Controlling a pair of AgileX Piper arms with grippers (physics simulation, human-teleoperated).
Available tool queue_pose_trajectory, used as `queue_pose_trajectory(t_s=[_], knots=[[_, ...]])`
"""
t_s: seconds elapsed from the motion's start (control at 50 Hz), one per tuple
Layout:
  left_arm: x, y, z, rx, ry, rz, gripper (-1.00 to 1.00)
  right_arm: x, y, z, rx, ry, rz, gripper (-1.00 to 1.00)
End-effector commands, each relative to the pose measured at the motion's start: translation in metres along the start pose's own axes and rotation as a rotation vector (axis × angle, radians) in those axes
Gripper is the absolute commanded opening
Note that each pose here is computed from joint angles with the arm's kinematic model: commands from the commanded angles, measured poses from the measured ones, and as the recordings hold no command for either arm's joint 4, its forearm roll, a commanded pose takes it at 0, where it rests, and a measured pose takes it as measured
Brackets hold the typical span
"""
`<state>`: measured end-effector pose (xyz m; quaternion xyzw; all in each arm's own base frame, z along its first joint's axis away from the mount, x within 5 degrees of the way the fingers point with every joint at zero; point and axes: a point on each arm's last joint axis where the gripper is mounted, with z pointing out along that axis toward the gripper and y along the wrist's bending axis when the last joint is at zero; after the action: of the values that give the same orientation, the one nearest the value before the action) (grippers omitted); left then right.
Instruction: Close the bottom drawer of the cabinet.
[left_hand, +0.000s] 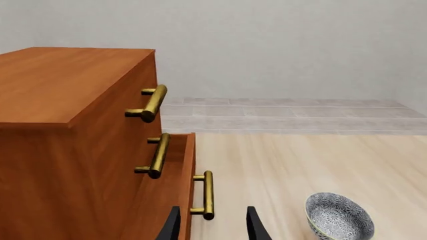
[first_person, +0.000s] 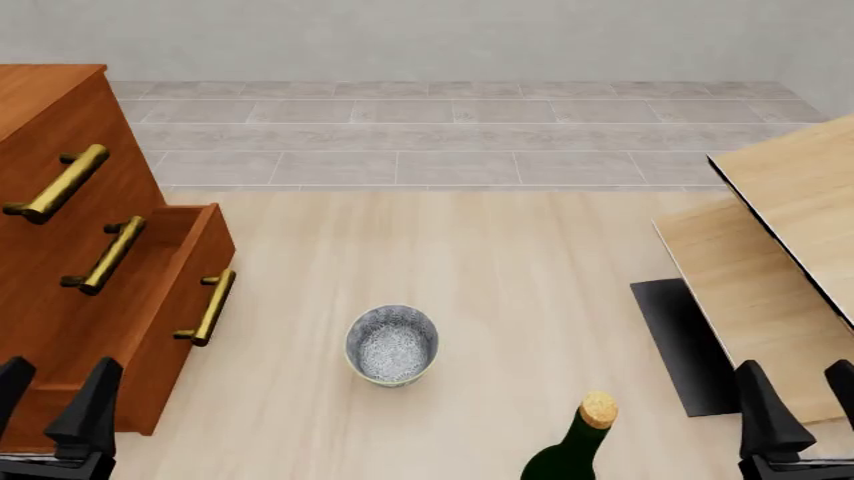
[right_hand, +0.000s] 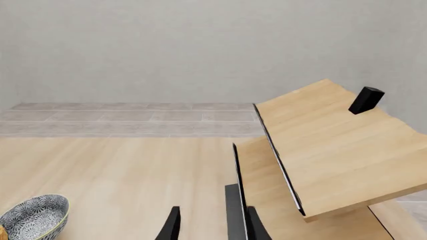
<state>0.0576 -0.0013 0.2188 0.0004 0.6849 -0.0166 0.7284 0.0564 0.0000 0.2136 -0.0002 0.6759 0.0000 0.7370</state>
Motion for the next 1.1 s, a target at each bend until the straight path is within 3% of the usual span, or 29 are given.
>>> queue_pose_trajectory(t_s=[0.02, 0.52, 0.78, 1.1], knots=[[0.003, 0.001, -0.001, -0.024, -0.030, 0.023, 1.00, -0.001, 0.000, 0.001, -0.002, 0.005, -0.003, 1.00], [0.005, 0.001, 0.002, -0.009, -0.011, 0.023, 1.00, 0.000, 0.002, 0.003, -0.030, 0.008, -0.012, 1.00], [0.010, -0.005, 0.027, 0.059, 0.086, -0.039, 1.00, 0.000, 0.002, 0.004, -0.039, 0.010, -0.012, 1.00], [0.025, -0.019, 0.055, 0.163, 0.191, -0.037, 1.00, 0.000, 0.003, 0.004, -0.043, 0.014, -0.018, 1.00]])
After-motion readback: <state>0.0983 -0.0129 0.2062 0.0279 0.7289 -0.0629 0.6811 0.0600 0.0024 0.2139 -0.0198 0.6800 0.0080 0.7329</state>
